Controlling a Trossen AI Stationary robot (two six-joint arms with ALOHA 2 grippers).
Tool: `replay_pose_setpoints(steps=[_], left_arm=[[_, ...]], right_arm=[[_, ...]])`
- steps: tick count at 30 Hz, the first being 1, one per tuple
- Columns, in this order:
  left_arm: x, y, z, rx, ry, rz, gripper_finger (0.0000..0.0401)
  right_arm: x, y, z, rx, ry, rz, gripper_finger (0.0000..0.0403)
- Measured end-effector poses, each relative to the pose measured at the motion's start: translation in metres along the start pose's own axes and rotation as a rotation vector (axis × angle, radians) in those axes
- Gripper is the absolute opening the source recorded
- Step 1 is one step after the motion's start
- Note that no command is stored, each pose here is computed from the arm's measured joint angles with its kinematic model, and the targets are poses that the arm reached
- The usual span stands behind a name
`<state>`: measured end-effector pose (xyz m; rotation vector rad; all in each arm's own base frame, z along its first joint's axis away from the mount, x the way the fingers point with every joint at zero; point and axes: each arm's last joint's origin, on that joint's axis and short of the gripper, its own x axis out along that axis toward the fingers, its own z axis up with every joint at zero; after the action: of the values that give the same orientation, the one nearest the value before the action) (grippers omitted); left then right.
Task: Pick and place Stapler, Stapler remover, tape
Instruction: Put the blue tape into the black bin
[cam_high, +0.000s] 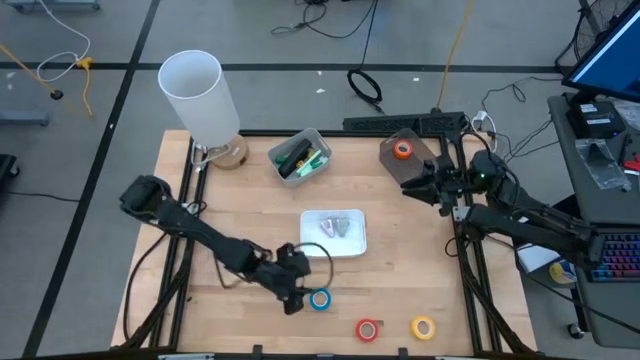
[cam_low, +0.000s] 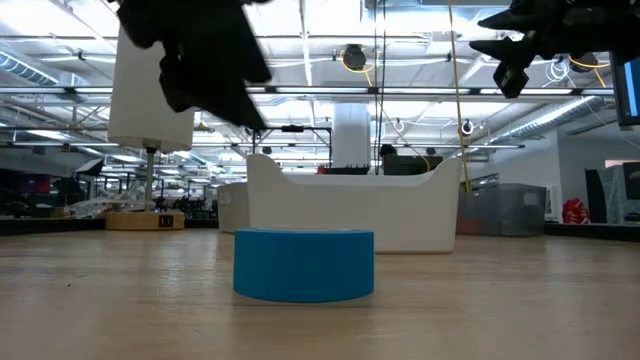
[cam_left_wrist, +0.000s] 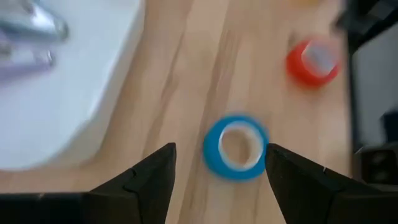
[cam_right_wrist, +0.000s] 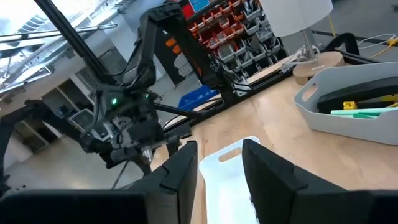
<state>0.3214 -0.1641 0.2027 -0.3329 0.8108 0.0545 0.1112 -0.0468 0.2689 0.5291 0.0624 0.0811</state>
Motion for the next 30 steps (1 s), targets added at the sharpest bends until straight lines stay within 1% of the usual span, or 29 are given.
replay_pose_setpoints(steps=[2, 5, 10, 14, 18, 22, 26, 30], left_arm=[[0.009, -0.005, 0.001, 0.018, 0.086, 0.027, 0.0243], [0.022, -0.013, 0.003, 0.027, 0.149, 0.019, 0.0243], [0.029, -0.018, 0.005, 0.054, 0.167, -0.005, 0.0243], [0.028, -0.019, 0.006, 0.038, 0.160, -0.008, 0.0243], [0.036, -0.019, 0.006, 0.014, 0.148, -0.021, 0.0243], [0.054, -0.020, -0.002, -0.020, 0.183, -0.058, 0.0243], [0.064, -0.018, -0.008, -0.077, 0.198, -0.033, 0.0243], [0.064, -0.018, -0.008, -0.145, 0.191, -0.016, 0.0243]], right_arm=[[0.000, -0.001, -0.001, 0.003, 0.001, -0.001, 0.0118], [0.000, -0.001, -0.001, 0.001, 0.001, -0.001, 0.0116], [0.000, -0.001, -0.001, -0.006, -0.007, 0.003, 0.0116], [0.000, -0.001, 0.000, -0.009, -0.010, 0.003, 0.0116], [0.000, -0.001, 0.000, -0.009, -0.010, 0.003, 0.0116], [0.000, -0.001, 0.000, -0.009, -0.010, 0.002, 0.0116], [0.000, -0.001, 0.000, -0.008, -0.009, 0.002, 0.0116], [0.000, -0.001, 0.000, -0.008, -0.009, 0.002, 0.0116]])
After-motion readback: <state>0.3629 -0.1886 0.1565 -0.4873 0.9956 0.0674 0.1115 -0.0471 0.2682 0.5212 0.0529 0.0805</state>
